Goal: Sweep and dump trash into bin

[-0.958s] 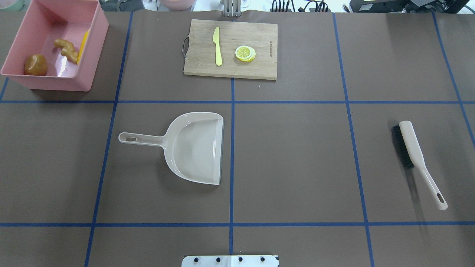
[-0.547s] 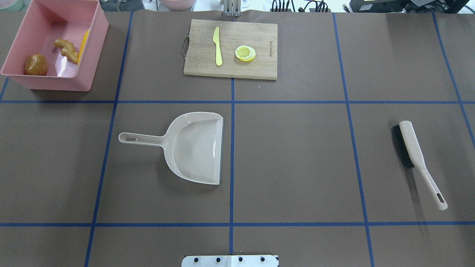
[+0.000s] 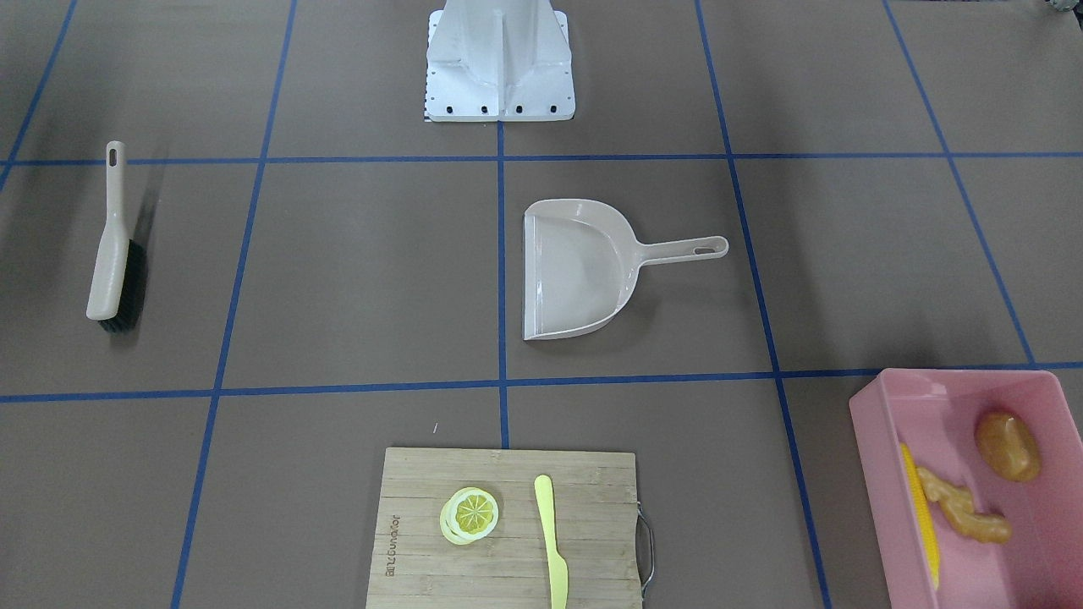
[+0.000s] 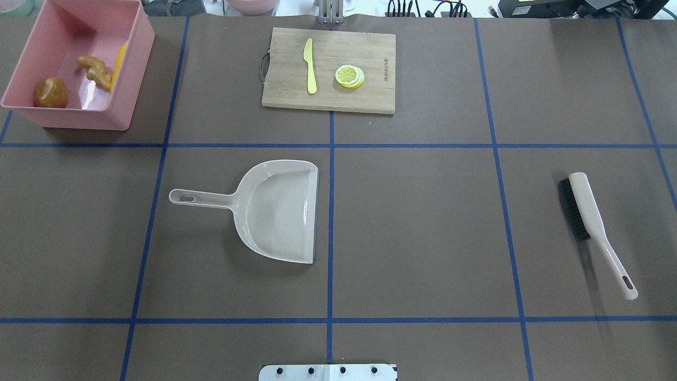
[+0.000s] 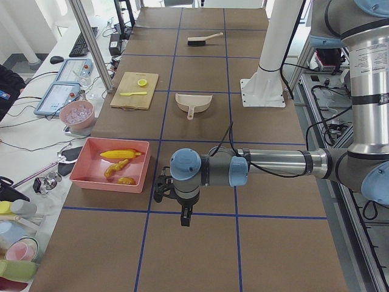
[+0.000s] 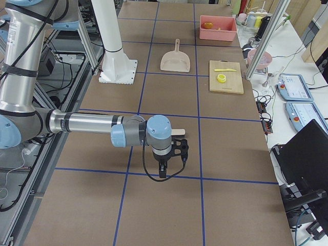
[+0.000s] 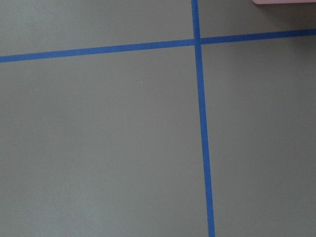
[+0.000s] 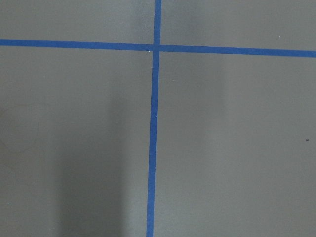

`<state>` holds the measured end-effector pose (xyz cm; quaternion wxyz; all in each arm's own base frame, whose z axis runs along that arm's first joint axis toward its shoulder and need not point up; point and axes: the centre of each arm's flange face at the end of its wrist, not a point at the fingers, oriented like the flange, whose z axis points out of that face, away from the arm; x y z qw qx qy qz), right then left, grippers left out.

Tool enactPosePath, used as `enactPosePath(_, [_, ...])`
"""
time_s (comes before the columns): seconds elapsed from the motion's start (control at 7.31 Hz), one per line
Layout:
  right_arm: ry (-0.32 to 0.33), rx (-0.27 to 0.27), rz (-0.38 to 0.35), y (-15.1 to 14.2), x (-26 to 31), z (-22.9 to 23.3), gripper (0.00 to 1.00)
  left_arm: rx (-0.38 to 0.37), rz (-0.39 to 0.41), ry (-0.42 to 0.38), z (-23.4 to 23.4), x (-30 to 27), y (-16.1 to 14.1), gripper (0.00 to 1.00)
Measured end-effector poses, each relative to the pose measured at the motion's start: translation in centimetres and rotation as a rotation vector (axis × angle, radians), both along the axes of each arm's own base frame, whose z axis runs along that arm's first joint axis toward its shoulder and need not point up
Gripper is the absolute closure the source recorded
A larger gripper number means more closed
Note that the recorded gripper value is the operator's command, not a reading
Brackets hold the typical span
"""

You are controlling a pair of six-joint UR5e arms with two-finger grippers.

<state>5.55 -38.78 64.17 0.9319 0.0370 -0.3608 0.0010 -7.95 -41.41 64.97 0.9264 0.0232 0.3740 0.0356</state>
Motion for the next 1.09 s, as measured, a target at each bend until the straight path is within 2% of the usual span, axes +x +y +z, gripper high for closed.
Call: enactPosePath(1.09, [0.004,-0.001,0.001,0.0,0.0,0.1,0.00,0.030,0.000,-0.001,-1.5,0.0,-0.4,0.02])
